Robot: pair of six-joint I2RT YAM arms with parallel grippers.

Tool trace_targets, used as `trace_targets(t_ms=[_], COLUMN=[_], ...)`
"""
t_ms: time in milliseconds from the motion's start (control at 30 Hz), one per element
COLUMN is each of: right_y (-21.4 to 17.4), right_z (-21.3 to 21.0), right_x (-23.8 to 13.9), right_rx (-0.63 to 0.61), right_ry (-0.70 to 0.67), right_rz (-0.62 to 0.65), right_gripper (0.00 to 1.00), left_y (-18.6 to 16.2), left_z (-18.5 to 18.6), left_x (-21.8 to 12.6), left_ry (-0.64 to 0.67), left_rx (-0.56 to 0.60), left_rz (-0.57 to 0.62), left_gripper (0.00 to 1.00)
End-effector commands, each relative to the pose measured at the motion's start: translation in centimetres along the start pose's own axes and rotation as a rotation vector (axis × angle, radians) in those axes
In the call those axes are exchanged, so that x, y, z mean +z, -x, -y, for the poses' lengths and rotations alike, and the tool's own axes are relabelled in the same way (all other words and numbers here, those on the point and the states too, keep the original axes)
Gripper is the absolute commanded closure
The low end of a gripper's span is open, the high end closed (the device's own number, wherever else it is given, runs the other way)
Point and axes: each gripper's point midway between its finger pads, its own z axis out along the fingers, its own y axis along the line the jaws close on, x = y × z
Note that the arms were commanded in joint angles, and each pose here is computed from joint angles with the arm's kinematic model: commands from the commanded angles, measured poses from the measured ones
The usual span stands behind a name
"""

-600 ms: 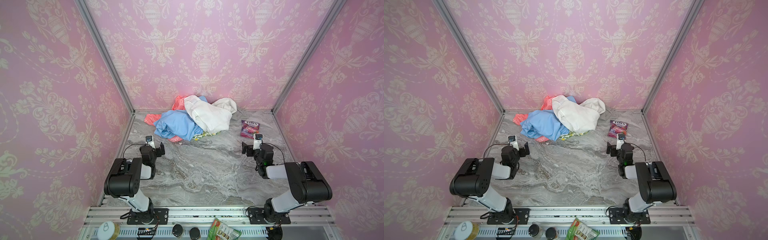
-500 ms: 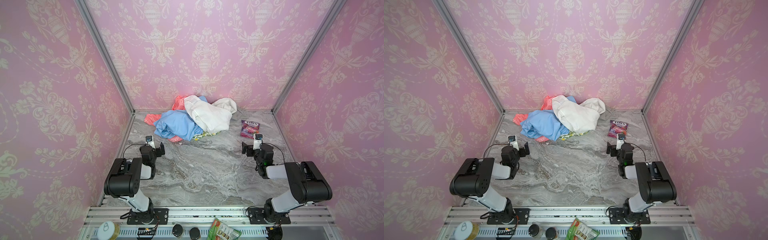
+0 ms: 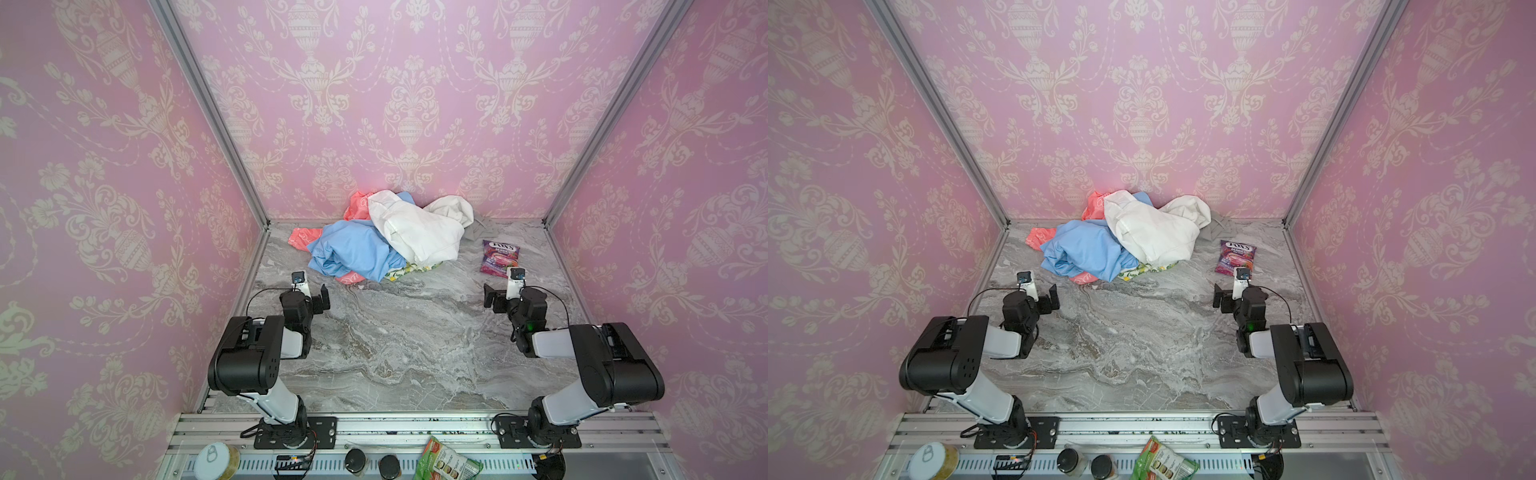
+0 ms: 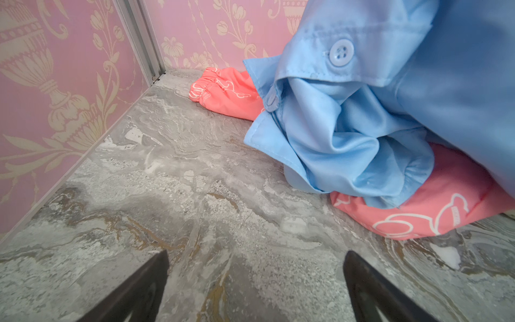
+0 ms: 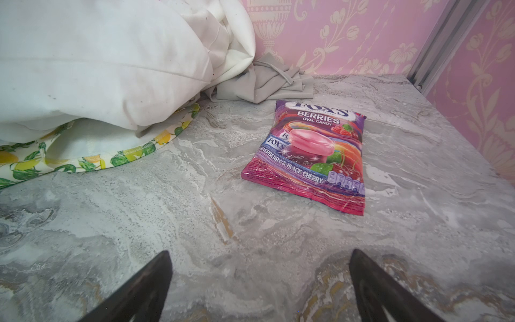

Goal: Pick out a specific cloth from the pile

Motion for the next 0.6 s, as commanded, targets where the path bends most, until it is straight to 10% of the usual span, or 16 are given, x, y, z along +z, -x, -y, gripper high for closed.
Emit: trace_targets(t_ms=[0, 567], right_y=[0.63, 0.59], right_z=[-0.2, -0.07], right_x=[0.09, 0.14], right_rx=[0.008, 0.009], right_ry=[0.016, 0.012], right_rz=[0.015, 0.011], right_gripper=[0.0, 0.0], left_y=[0.33, 0.3], left_z=[-0.15, -0.1], left_x=[0.22, 0.23], left_ry=[-0.001, -0.002], left_rx=[0.02, 0.017], left_rz=[0.004, 0.003], left_gripper=[0.01, 0.01])
